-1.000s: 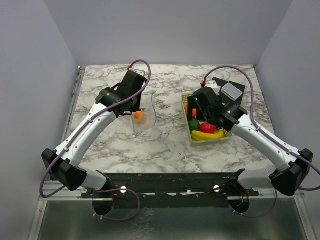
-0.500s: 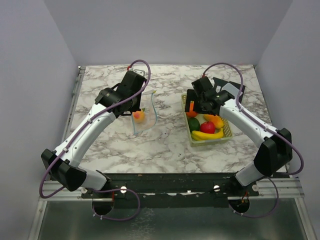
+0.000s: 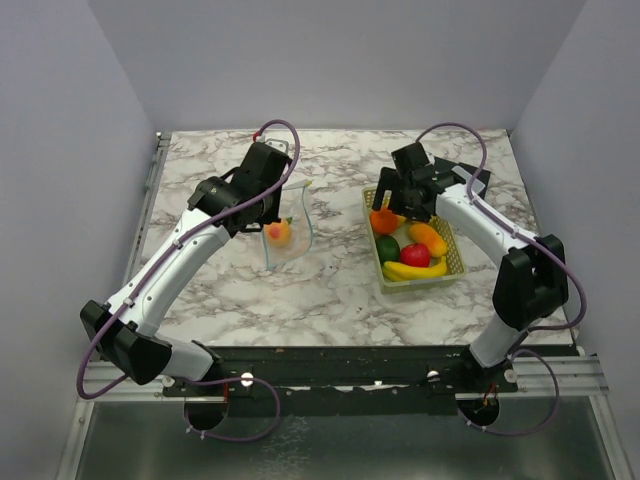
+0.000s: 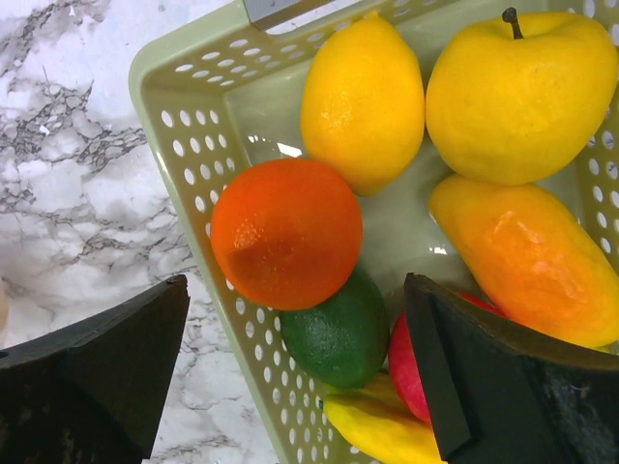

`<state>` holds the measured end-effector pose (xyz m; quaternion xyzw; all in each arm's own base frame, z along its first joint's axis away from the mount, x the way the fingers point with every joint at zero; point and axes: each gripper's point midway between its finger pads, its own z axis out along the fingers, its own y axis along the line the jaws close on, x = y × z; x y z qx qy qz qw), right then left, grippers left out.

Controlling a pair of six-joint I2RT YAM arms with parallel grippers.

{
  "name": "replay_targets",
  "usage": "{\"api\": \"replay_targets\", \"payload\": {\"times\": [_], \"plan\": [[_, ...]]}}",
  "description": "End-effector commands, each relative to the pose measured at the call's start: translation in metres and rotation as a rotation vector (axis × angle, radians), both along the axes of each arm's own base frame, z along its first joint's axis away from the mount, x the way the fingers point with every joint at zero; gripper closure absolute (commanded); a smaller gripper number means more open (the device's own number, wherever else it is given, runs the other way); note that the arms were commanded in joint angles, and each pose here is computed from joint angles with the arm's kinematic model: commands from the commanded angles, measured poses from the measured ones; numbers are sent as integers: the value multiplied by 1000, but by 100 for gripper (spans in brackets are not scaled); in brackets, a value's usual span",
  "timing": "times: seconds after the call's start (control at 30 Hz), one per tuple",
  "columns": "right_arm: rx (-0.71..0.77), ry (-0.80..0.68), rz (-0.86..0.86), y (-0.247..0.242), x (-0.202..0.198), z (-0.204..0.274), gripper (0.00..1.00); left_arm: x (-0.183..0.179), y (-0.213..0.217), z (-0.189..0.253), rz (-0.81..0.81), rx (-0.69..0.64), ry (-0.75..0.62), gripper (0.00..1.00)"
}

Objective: Place the food in the zip-top bag and seal the zipper
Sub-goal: Pick up the fake fruit from the bin.

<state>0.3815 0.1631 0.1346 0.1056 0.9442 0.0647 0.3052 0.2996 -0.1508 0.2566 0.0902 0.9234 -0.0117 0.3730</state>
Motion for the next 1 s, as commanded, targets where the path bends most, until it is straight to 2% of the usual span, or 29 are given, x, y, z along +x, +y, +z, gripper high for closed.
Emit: {"api": "replay_targets", "payload": {"times": [0.0, 0.37, 0.53, 0.83, 0.97], "plan": [[65, -11, -12, 9, 17, 3, 2, -2, 0, 7, -3, -16, -30, 100], [95, 43, -15, 17, 20, -26, 3, -3, 1, 10, -1, -19, -34, 100], [94, 66, -30, 15, 19, -39, 8, -4, 2, 11, 0, -22, -37, 100], [100, 73, -42, 10, 14, -47, 27, -5, 3, 11, 1, -21, -37, 100], [95, 72, -46, 7, 11, -46, 40, -6, 3, 12, 0, -23, -38, 100]]}}
